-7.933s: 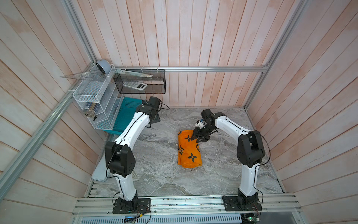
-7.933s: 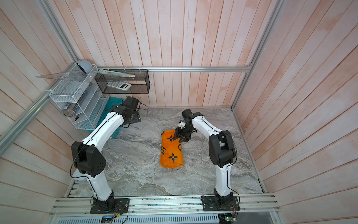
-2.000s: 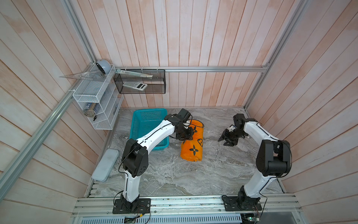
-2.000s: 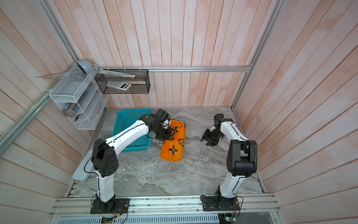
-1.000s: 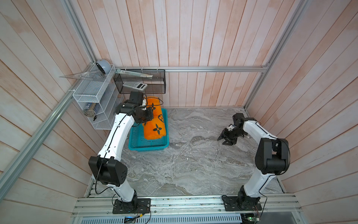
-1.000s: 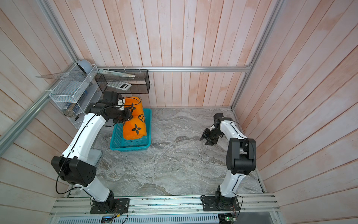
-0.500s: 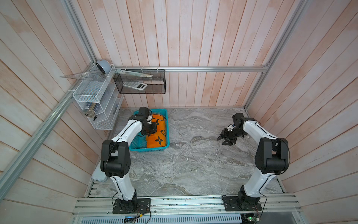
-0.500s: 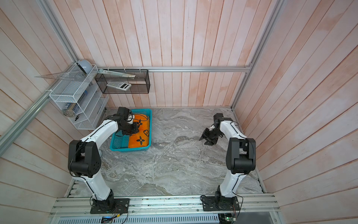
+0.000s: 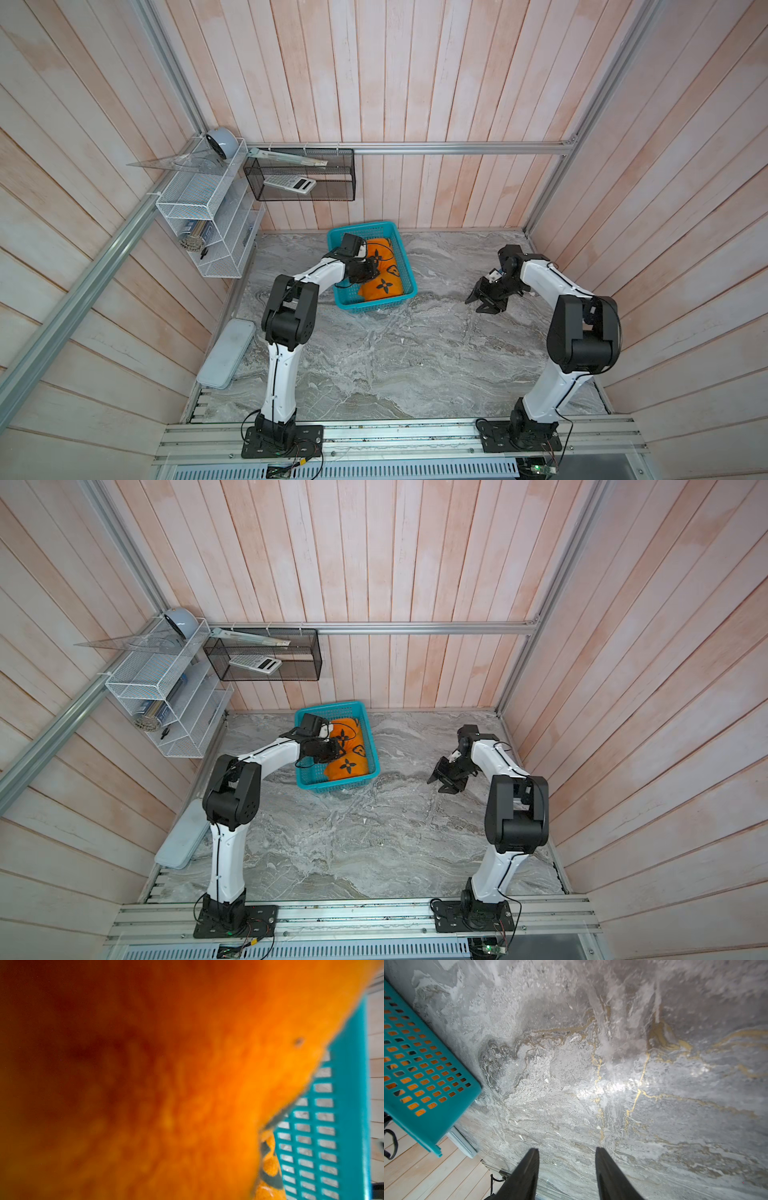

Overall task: Roll up the pillowcase
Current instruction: Move the bin to the center of the board.

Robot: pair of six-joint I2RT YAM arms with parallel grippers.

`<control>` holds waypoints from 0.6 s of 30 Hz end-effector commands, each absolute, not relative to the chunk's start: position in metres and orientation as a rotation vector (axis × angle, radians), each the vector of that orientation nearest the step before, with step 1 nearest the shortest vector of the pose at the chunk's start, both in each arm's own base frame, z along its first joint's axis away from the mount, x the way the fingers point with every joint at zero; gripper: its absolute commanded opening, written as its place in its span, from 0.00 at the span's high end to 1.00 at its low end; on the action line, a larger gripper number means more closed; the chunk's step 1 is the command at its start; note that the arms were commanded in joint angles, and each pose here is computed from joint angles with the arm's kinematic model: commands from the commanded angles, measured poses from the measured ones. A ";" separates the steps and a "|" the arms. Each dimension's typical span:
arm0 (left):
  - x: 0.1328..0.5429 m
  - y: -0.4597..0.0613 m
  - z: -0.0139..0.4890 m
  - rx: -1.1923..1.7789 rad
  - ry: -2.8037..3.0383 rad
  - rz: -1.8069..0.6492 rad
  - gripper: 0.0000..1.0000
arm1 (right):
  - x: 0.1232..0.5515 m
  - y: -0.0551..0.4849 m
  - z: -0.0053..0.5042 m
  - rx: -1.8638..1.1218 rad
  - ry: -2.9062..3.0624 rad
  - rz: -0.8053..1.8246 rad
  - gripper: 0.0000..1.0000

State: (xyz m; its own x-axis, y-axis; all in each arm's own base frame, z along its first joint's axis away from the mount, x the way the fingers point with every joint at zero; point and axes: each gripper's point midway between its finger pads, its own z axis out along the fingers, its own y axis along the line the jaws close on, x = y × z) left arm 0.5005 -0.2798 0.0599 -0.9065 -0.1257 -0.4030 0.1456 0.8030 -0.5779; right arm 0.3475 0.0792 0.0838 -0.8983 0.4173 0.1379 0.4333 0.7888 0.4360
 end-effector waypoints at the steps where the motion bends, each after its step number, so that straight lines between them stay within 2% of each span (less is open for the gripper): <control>1: 0.487 -0.309 0.036 -0.018 2.614 -0.936 1.00 | 0.349 0.072 0.086 -0.697 -2.953 -0.697 0.51; 8: 0.480 -0.312 0.035 0.022 2.675 -0.973 1.00 | 0.351 0.066 0.080 -0.735 -2.934 -0.707 0.51; 12: 0.473 -0.301 0.037 0.063 2.727 -0.909 0.99 | 0.354 0.066 0.078 -0.738 -2.928 -0.711 0.51; 13: 0.473 -0.298 0.038 0.055 2.735 -0.906 0.88 | 0.355 0.066 0.078 -0.740 -2.927 -0.711 0.50; 14: 0.472 -0.295 0.040 0.049 2.739 -0.903 0.70 | 0.356 0.066 0.077 -0.742 -2.922 -0.713 0.50; 18: 0.471 -0.283 0.048 0.039 2.752 -0.854 0.46 | 0.358 0.067 0.075 -0.744 -2.913 -0.713 0.48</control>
